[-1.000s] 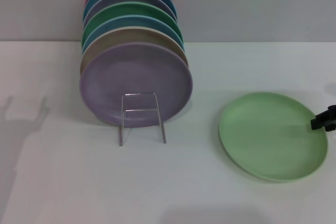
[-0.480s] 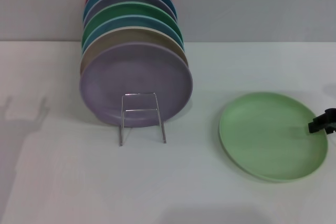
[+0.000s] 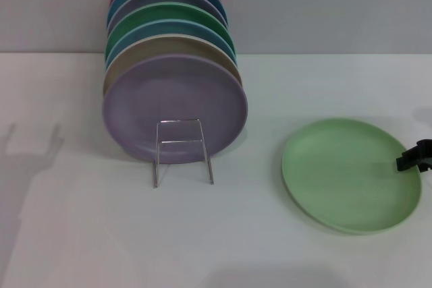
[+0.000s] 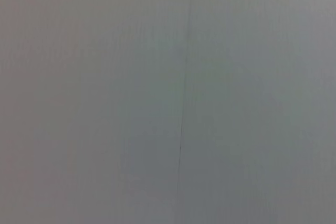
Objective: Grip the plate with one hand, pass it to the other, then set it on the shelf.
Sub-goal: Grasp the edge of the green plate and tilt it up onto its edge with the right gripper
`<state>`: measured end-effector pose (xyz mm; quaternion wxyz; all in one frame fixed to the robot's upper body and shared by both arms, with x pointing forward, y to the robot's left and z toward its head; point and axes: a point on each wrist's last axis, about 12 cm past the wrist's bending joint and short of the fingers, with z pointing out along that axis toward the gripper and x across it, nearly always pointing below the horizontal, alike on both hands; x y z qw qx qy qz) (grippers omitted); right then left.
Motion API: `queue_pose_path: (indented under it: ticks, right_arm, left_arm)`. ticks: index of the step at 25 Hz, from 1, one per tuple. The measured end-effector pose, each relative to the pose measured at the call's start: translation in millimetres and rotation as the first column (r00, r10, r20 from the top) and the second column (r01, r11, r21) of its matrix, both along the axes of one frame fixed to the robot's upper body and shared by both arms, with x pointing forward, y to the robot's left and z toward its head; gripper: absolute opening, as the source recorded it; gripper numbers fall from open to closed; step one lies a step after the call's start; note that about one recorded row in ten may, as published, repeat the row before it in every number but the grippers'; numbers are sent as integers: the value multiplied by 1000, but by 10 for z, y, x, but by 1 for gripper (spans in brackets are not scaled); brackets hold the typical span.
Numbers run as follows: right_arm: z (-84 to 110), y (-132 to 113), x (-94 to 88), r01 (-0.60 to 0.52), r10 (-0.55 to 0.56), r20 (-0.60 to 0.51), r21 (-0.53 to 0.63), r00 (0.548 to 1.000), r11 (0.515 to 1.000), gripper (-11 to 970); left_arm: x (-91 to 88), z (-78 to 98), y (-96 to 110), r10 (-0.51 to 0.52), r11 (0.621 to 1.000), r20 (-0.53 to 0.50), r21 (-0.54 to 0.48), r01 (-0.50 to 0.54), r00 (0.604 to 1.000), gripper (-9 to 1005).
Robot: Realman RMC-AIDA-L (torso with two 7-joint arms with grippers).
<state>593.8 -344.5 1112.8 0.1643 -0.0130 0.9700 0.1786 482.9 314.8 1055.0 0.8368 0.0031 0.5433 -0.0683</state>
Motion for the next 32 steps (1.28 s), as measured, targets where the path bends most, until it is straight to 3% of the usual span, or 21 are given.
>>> queue_pose_path:
  ticks: [14,19,32]
  right_arm:
    - [-41,22,7,-23,23,3,-13,1000,1000,343]
    - [-43,19,5,-22,22,3,-14,1000,1000,165]
    - [-49,13,21,-29,30,33,-33,999,999,84]
  left_arm:
    - [-10,-7,1,2,1000,-2,0,-2,1000,859]
    - [-20,-9,5,3,1000,-2,-1,-3,1000,859]
    - [-29,-5,19,13,1000,3,-6,-13,1000,859]
